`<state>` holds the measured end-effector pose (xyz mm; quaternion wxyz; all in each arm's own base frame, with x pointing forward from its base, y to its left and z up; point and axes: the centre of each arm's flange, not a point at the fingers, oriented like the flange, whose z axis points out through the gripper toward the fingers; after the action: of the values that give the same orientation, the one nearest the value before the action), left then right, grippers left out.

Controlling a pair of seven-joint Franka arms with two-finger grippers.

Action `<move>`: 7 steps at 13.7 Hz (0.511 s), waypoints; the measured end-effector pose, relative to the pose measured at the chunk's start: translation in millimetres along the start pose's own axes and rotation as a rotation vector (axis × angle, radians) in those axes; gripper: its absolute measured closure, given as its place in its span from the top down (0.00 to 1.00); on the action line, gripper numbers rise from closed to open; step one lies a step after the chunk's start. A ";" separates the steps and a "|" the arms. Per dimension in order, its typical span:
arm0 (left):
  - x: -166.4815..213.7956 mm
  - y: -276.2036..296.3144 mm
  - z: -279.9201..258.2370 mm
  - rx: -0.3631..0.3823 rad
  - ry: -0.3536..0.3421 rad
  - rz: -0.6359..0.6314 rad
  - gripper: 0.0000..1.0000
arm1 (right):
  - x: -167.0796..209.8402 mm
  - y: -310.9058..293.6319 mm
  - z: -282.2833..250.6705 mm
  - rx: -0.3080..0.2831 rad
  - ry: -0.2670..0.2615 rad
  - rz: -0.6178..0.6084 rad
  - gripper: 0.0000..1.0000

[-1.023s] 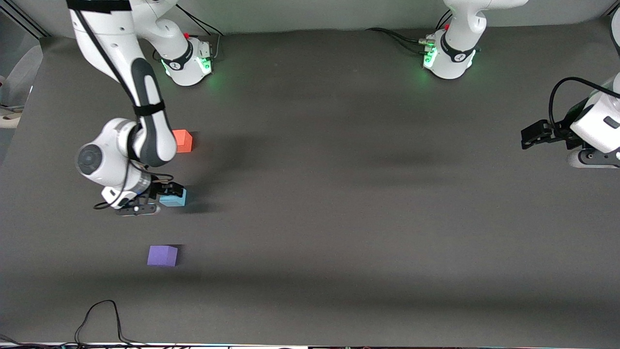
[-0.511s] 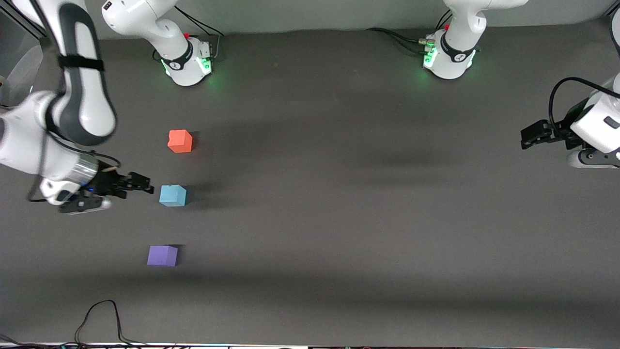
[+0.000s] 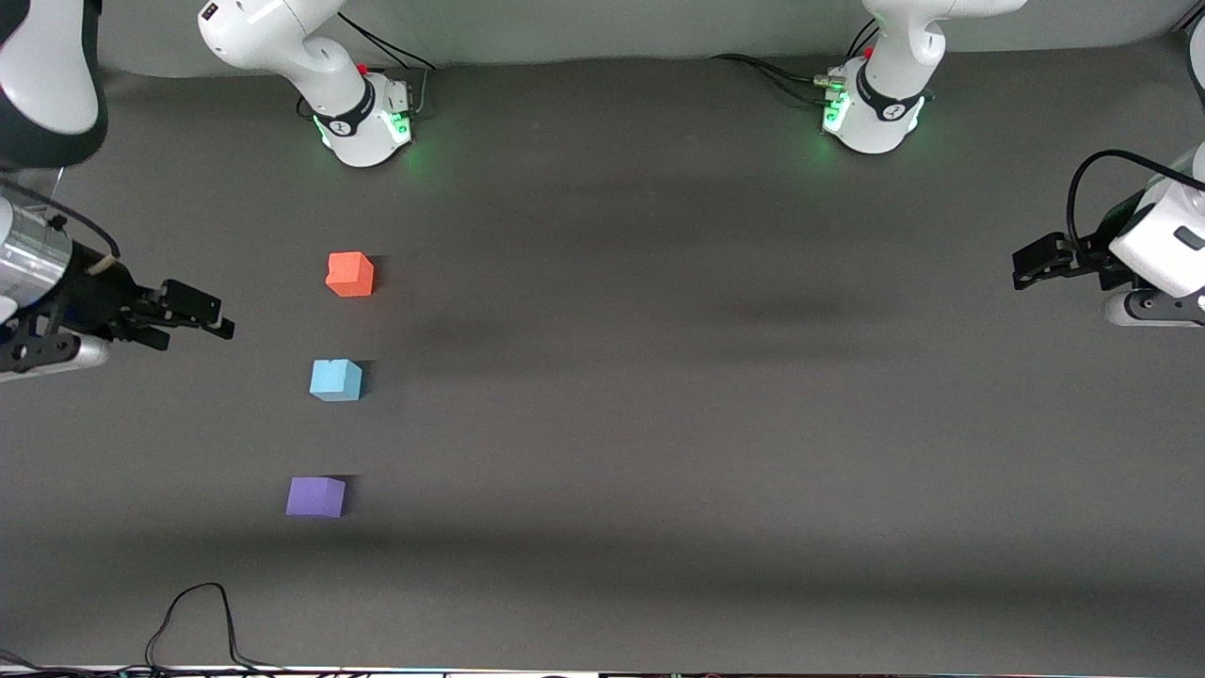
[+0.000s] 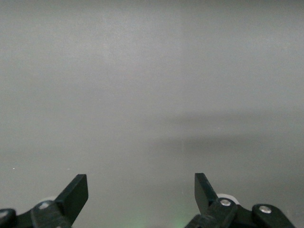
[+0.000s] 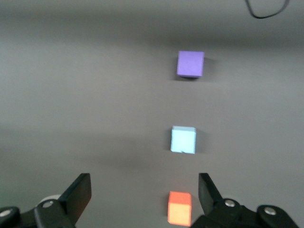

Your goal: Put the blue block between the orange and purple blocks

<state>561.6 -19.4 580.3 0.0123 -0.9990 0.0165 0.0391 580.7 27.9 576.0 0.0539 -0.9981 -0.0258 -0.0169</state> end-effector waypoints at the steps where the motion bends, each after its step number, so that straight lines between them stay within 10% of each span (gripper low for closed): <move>1: 0.0 0.0 0.0 0.000 0.000 0.000 1.00 | -6.6 -14.8 -8.7 -0.040 0.002 0.002 1.00; 7: 0.0 0.1 0.0 0.000 0.000 0.000 1.00 | -38.7 3.9 -20.4 -0.061 -0.010 0.058 1.00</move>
<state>561.5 -19.6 580.3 0.0121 -0.9990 0.0166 0.0391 541.6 20.0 594.5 0.0235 -0.9997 0.0034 -0.0112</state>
